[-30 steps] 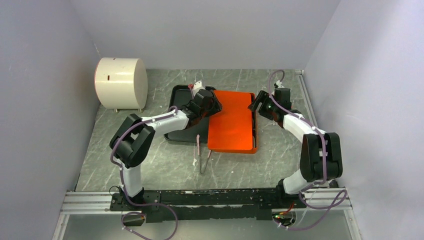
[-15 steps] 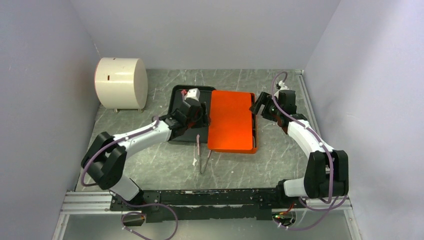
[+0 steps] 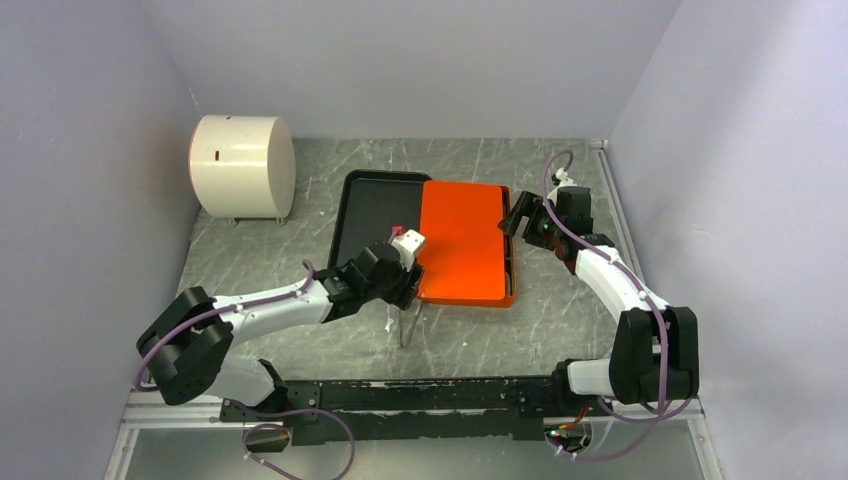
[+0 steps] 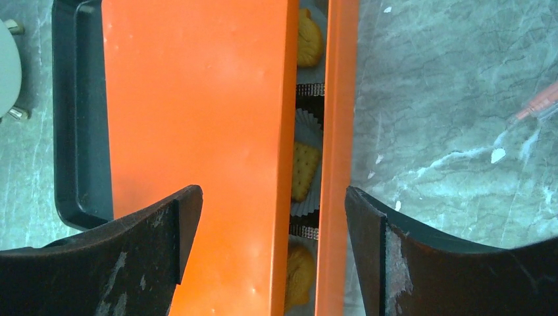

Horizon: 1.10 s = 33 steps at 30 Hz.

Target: Pack the cookies

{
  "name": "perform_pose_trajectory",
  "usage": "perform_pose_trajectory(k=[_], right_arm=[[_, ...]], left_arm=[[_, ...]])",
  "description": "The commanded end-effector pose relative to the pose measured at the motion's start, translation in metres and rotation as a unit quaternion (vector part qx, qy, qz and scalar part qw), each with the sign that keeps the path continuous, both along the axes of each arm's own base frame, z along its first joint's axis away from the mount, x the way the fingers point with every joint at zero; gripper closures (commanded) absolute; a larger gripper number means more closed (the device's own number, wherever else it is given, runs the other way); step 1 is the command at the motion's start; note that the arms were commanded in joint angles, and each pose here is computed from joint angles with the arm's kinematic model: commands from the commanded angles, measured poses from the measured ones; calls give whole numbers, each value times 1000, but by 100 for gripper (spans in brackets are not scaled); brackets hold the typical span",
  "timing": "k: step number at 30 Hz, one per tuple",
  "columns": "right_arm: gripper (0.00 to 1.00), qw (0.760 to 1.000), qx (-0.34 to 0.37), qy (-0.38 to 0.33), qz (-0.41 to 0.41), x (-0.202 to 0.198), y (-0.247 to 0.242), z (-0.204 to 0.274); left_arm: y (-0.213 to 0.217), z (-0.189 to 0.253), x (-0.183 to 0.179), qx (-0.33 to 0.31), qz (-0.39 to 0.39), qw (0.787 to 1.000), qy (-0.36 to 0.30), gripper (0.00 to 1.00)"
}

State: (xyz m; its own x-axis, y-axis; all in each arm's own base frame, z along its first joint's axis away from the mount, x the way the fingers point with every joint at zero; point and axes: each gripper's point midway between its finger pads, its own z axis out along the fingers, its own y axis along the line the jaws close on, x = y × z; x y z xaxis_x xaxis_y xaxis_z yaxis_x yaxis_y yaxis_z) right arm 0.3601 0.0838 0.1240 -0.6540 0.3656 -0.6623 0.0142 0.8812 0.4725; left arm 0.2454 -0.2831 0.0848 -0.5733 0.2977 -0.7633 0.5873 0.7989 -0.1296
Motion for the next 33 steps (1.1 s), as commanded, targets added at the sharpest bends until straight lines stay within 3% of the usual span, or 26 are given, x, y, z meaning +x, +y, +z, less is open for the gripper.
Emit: perform_pose_trajectory(k=[1, 8, 11, 18, 24, 33], right_arm=[[16, 999, 3, -40, 13, 6, 4, 18], [16, 999, 0, -38, 11, 8, 4, 16], [16, 999, 0, -39, 11, 9, 4, 16], [16, 999, 4, -39, 12, 10, 5, 16], [16, 999, 3, -39, 13, 9, 5, 16], [16, 999, 2, -38, 14, 9, 5, 15]], left_arm=[[-15, 30, 3, -17, -75, 993, -90, 35], [-39, 25, -8, -18, -151, 983, -101, 36], [-37, 26, 4, -10, -113, 988, -106, 36], [-53, 39, 18, -82, -45, 993, -73, 37], [-62, 25, 30, -94, 10, 995, -27, 39], [-73, 38, 48, -112, 59, 992, -17, 40]])
